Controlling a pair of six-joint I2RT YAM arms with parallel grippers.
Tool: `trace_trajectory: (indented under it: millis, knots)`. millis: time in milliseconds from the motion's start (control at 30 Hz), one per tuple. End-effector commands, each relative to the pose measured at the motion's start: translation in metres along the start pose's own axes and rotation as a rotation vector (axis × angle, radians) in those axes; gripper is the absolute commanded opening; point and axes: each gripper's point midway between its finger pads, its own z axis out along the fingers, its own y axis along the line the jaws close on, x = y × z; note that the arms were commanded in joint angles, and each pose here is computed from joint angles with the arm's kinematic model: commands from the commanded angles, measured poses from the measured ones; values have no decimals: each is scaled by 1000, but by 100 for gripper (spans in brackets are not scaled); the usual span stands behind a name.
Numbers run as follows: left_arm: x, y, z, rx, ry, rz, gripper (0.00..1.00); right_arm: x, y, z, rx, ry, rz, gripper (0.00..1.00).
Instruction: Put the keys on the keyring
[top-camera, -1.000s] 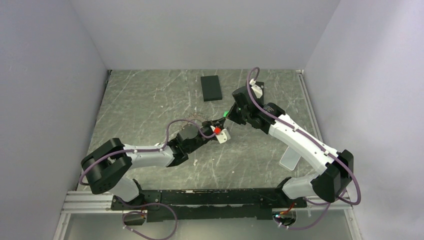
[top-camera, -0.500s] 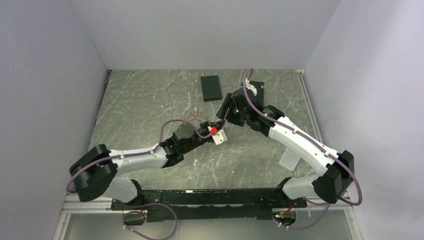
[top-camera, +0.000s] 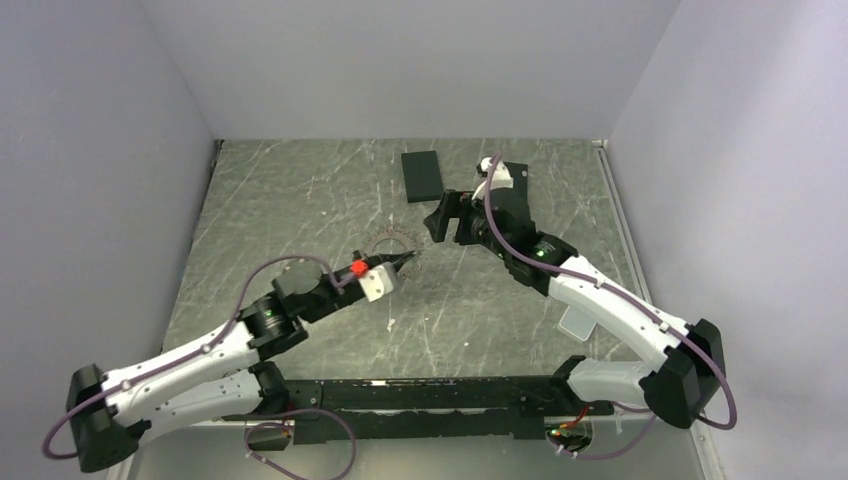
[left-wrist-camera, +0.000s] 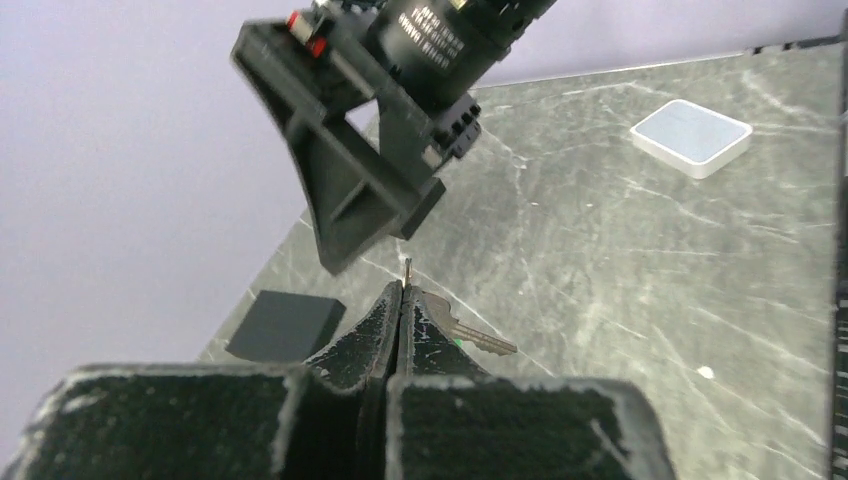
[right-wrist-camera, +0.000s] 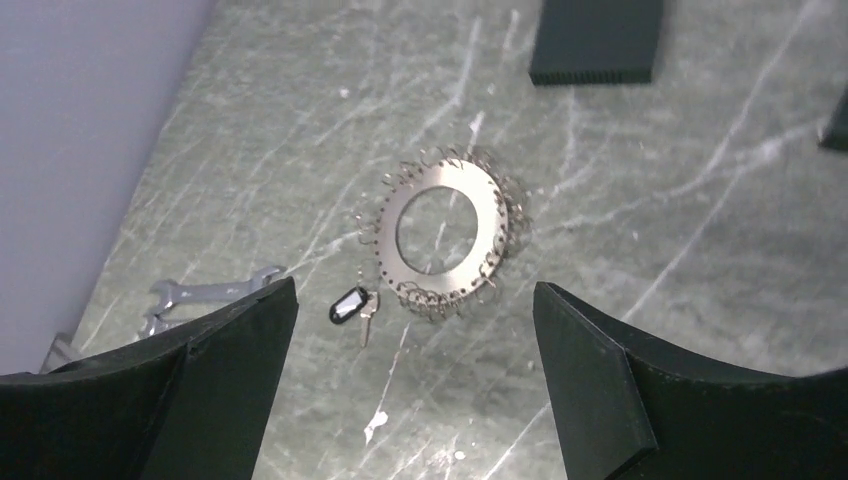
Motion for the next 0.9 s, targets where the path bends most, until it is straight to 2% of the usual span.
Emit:
trace_trajectory:
  millis: [0, 33, 133, 267, 400, 433, 533, 567, 733, 867]
  knots:
    - [-7, -4, -36, 8, 64, -167, 0, -56, 48, -29, -275, -233, -186, 96]
    - [-13, -5, -43, 14, 57, -197, 0, -58, 60, -36, -353, -258, -228, 99]
    - [-24, -10, -67, 38, 84, -303, 0, -49, 79, -51, -515, -288, -321, 100]
    - [-38, 6, -95, -56, 140, -453, 0, -29, 105, -87, -767, -328, -436, 100]
    - [-54, 7, -108, -51, 146, -540, 0, -6, 122, -124, -1010, -372, -541, 85]
    - [-59, 4, -109, -33, 136, -562, 0, -2, 126, -126, -1050, -342, -565, 84]
    - [-73, -7, -112, 40, 105, -617, 0, 13, 141, -136, -1205, -202, -605, 68]
    - [-76, -9, -113, 53, 101, -630, 0, 13, 146, -143, -1254, -189, -605, 66]
    - [-89, -18, -120, 112, 68, -682, 0, 6, 159, -180, -1399, -225, -599, 64]
    - [-97, -22, -118, 139, 4, -703, 0, 6, 165, -187, -1428, -216, -574, 63]
